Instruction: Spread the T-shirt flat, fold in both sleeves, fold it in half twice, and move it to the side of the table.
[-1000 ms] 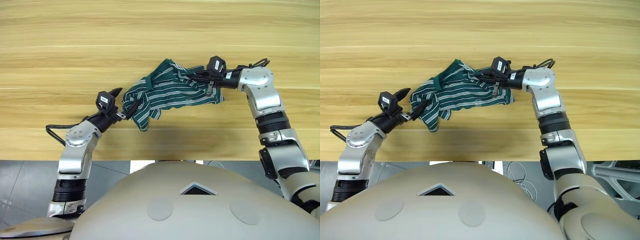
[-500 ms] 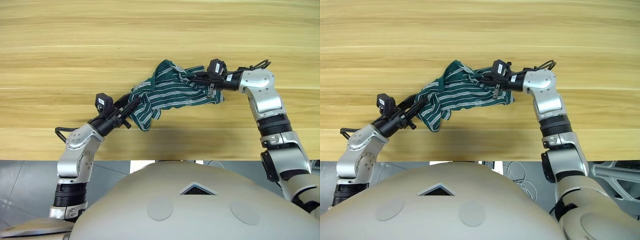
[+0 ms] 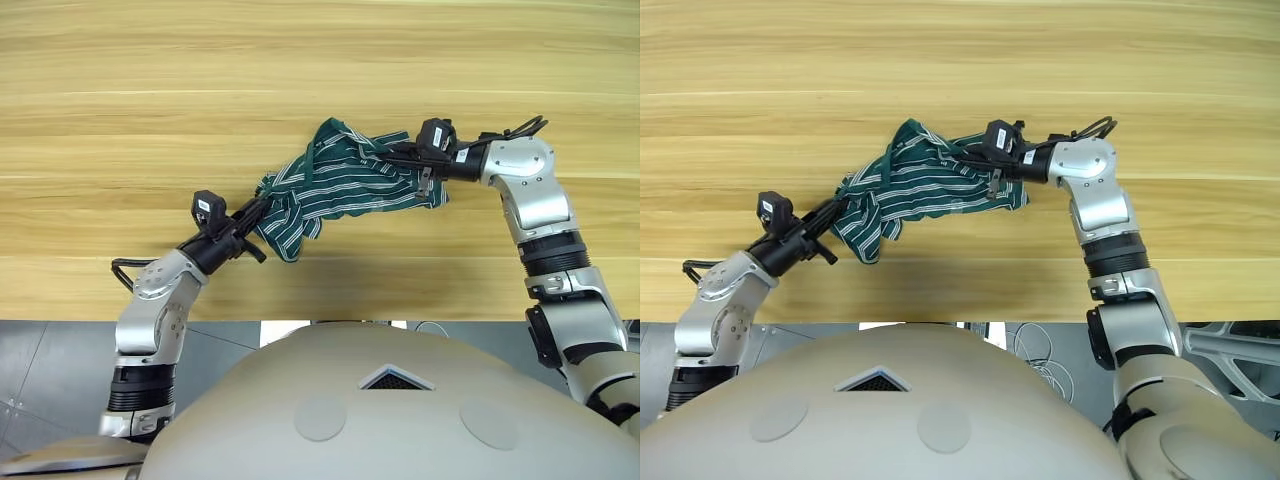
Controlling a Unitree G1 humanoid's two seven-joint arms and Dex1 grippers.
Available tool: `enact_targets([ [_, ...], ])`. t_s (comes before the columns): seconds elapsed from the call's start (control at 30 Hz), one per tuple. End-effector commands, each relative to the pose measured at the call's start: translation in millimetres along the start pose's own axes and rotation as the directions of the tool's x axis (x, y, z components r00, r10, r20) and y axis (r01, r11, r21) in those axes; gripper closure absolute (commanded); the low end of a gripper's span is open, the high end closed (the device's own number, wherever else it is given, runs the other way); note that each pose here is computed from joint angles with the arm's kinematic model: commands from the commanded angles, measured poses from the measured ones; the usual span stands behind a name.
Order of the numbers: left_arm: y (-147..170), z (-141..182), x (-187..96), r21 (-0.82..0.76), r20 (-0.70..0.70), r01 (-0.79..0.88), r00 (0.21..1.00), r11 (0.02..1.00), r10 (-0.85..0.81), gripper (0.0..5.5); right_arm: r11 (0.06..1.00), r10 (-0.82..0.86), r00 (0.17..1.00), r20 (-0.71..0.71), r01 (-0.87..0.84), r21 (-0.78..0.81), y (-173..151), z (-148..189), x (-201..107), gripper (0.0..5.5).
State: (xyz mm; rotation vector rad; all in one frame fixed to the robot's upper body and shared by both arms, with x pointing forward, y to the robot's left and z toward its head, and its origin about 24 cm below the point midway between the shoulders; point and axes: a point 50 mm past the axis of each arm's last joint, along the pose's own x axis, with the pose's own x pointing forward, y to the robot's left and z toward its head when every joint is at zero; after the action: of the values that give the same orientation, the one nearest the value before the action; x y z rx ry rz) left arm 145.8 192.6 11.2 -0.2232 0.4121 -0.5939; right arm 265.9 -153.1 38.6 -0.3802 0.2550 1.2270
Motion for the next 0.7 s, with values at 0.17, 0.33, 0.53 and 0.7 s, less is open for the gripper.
enact_targets([
  [0.17, 48, 112, 11, 0.329, 0.23, -0.154, 0.97, 0.931, 0.079, 5.48, 0.963, -0.259, 0.945, 0.197, 0.268, -0.019, -76, 66, -57, 5.5],
  [0.33, 34, 206, -2, 0.395, 0.522, -0.214, 0.853, 0.893, -0.027, 5.48, 0.886, -0.38, 0.845, 0.377, 0.449, -0.113, -96, 131, -123, 5.5],
  [0.53, 37, 207, 36, 0.31, 0.478, -0.108, 0.877, 0.945, -0.056, 5.48, 0.892, -0.4, 0.842, 0.363, 0.448, -0.057, -102, 133, -121, 5.5],
  [0.7, 63, 262, 110, 0.282, 0.418, -0.105, 0.908, 0.954, -0.024, 5.48, 0.885, -0.442, 0.865, 0.239, 0.464, -0.041, -155, 153, -68, 5.5],
])
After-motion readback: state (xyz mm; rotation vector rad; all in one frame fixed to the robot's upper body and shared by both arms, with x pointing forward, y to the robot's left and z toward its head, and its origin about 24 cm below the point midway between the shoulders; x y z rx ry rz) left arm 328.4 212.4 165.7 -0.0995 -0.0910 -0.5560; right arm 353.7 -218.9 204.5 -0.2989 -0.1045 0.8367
